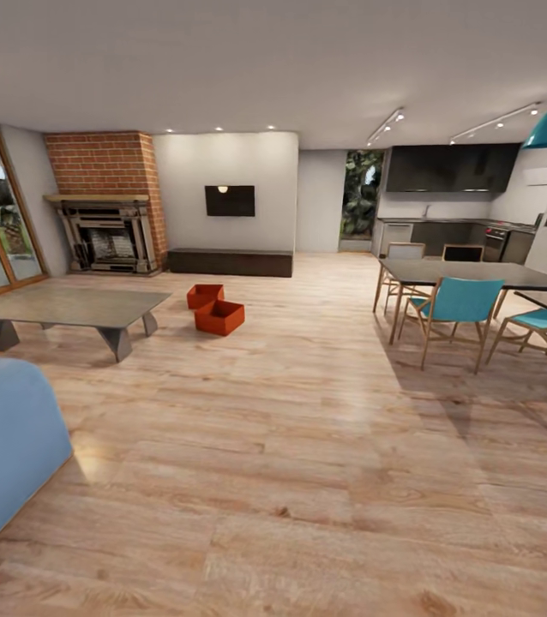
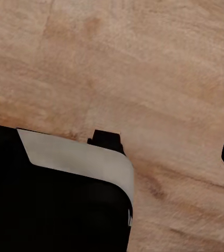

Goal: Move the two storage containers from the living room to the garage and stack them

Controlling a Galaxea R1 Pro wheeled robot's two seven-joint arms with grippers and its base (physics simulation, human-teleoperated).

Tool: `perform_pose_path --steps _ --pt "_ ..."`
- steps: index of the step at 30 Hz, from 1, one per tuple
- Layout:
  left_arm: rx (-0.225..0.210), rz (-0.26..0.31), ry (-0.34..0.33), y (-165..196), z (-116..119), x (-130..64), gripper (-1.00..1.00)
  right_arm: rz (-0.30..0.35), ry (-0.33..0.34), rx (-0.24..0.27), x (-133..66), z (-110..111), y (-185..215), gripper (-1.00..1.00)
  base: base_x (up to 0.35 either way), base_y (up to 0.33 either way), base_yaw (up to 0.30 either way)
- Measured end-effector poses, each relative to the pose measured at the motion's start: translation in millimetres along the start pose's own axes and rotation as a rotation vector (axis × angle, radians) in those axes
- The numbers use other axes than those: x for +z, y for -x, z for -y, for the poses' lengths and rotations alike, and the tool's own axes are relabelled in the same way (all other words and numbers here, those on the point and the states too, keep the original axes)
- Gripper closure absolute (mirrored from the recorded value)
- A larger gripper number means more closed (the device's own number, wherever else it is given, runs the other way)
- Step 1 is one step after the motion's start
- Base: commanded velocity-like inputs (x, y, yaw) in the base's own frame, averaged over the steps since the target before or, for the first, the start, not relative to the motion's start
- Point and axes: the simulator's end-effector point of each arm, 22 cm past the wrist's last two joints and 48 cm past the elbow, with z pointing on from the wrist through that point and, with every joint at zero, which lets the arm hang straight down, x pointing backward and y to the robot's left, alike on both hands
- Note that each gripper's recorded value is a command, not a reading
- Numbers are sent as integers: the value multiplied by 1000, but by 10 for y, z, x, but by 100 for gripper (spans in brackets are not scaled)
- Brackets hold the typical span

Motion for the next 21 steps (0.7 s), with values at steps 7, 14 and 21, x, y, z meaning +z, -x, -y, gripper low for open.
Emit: perform_pose_path --steps 7,14,21 --pt "-1 0 0 0 -1 0 -100 -1 0 2 0 -1 -2 -100 322 0 0" --pt "-1 0 0 0 -1 0 -100 -2 -1 5 0 0 -4 -100 322 0 0" --pt "-1 0 0 0 0 0 -100 -2 1 3 -1 -9 -2 -100 322 0 0"
